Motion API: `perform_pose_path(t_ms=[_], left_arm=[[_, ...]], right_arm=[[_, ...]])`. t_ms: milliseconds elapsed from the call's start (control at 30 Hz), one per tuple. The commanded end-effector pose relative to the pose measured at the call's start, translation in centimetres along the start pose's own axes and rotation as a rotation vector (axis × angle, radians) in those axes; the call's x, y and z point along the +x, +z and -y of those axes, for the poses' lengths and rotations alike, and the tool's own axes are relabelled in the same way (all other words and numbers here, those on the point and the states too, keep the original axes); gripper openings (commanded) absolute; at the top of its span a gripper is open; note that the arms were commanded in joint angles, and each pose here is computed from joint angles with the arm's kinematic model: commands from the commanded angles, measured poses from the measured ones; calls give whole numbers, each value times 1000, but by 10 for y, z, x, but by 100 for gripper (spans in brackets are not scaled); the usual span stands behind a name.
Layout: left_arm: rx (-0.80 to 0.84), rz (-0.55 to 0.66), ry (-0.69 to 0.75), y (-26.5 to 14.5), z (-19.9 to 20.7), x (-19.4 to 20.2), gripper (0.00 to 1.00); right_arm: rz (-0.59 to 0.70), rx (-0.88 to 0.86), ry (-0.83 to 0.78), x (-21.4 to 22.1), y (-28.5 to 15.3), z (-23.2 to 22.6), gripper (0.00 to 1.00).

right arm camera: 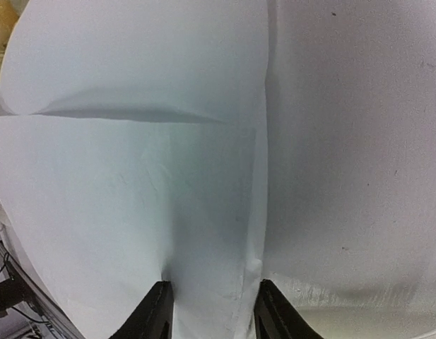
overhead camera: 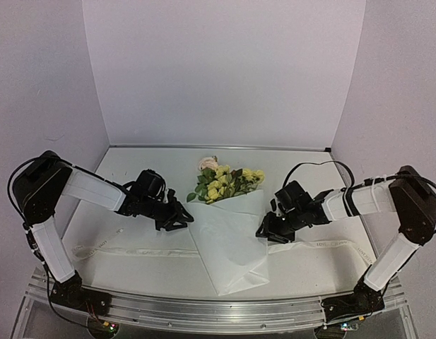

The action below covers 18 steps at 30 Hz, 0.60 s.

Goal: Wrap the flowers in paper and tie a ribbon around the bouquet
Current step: Adjust the folded bouquet at the center of the board.

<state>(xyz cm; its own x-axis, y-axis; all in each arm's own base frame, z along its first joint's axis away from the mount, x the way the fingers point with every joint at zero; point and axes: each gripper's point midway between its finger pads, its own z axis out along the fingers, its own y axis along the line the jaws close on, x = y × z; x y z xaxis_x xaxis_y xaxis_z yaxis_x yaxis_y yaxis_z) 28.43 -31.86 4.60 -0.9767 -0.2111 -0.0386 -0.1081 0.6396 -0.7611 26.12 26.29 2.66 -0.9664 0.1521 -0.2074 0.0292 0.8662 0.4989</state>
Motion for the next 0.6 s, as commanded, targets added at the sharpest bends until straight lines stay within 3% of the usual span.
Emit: perform_pose_path(t_ms=[0, 167, 300, 567], left_arm=[[70, 33, 44, 1, 33, -17, 32], [40, 73, 79, -13, 40, -24, 35], [-71, 115, 95, -41, 21, -17, 39], [-195, 60, 51, -53, -45, 28, 19]], right_arm=[[11, -15, 33, -5, -1, -13, 34], [32, 4, 120, -6, -5, -11, 22], [66, 31, 181, -7, -7, -2, 14], [78, 37, 243, -6, -8, 0, 7]])
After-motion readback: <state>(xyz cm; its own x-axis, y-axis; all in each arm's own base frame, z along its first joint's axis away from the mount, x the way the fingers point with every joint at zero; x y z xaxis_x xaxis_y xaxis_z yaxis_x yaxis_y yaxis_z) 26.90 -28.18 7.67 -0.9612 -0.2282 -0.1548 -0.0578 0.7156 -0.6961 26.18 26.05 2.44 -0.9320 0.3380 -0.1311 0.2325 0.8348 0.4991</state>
